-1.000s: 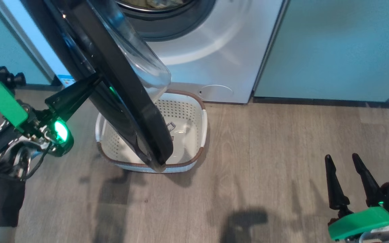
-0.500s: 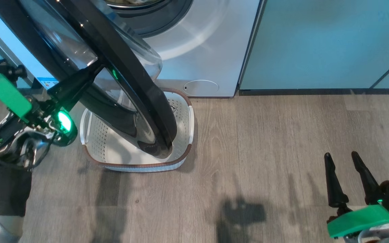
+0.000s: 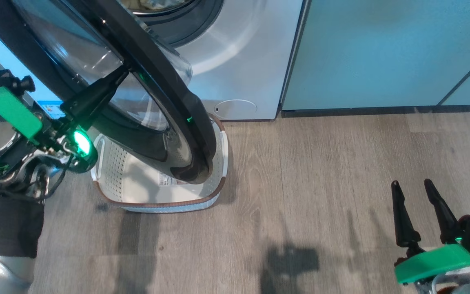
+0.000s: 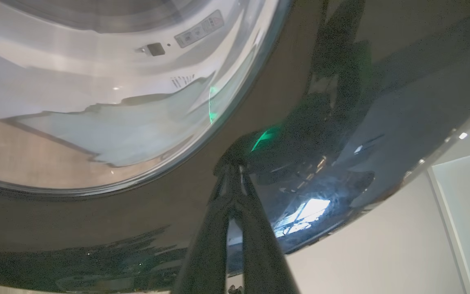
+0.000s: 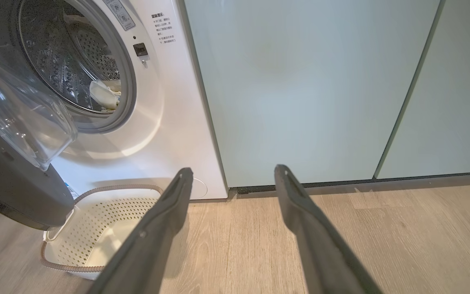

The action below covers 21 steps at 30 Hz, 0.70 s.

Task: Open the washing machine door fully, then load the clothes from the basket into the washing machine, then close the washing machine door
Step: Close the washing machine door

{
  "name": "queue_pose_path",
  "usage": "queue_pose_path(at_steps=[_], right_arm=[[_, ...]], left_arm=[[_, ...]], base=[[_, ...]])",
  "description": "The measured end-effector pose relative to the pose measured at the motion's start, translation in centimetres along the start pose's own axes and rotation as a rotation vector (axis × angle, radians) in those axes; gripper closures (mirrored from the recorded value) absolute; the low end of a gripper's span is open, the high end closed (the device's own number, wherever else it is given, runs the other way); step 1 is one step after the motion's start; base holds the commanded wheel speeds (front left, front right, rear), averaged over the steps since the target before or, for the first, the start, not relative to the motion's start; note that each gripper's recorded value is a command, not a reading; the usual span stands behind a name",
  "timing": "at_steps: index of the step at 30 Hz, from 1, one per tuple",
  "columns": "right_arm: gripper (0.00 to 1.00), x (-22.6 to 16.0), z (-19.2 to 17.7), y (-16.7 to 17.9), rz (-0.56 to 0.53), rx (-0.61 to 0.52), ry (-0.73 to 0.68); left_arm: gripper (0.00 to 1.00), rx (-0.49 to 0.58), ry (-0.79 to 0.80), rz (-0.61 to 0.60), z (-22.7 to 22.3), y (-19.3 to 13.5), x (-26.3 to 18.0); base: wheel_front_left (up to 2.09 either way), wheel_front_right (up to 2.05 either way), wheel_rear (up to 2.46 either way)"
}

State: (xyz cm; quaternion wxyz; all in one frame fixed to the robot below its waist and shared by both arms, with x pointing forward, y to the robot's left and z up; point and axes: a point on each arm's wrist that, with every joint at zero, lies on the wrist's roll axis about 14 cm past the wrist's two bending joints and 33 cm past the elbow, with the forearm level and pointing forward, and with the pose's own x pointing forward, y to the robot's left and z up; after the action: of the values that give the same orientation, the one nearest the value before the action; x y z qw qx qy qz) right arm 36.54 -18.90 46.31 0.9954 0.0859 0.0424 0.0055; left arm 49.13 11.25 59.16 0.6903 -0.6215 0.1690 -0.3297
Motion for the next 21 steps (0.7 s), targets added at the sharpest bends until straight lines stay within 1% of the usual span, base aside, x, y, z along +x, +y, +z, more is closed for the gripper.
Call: queue_pose_path(at_steps=[6,9,12,14,15,17,21], right_arm=[[0.0,0.0,0.2,0.2,0.005,0.001,-0.007],[0.0,0.1,0.4,0.3,0.011,0.002,-0.015],[0.0,0.1,0.6,0.5,0.017,0.003,-0.02],[0.0,0.1,0.7,0.6,0.019,0.003,-0.024],[0.0,0.1,0.8,0.6,0.02,0.002,-0.027],[0.0,0.1,0.9,0.6,0.02,0.002,-0.029],[0.0,-0.2,0.3,0.7,0.021,0.004,-0.01]], left_arm=[[1.0,0.011,-0.041,-0.019,0.8,-0.8,-1.0],[1.0,0.009,-0.093,0.005,1.2,-0.2,-2.5],[1.0,0.044,-0.154,0.039,2.0,0.3,-3.8],[0.53,0.058,-0.201,0.049,2.5,0.4,-4.5],[0.0,0.073,-0.224,0.059,2.7,0.5,-4.8],[0.0,0.096,-0.238,0.073,2.6,0.5,-5.3],[0.0,0.119,-0.329,0.101,3.4,0.9,-6.8]], base=[[0.0,0.0,0.0],[0.0,0.0,0.0],[0.0,0.0,0.0],[0.0,0.0,0.0],[0.0,0.0,0.0],[0.0,0.0,0.0],[0.0,0.0,0.0]])
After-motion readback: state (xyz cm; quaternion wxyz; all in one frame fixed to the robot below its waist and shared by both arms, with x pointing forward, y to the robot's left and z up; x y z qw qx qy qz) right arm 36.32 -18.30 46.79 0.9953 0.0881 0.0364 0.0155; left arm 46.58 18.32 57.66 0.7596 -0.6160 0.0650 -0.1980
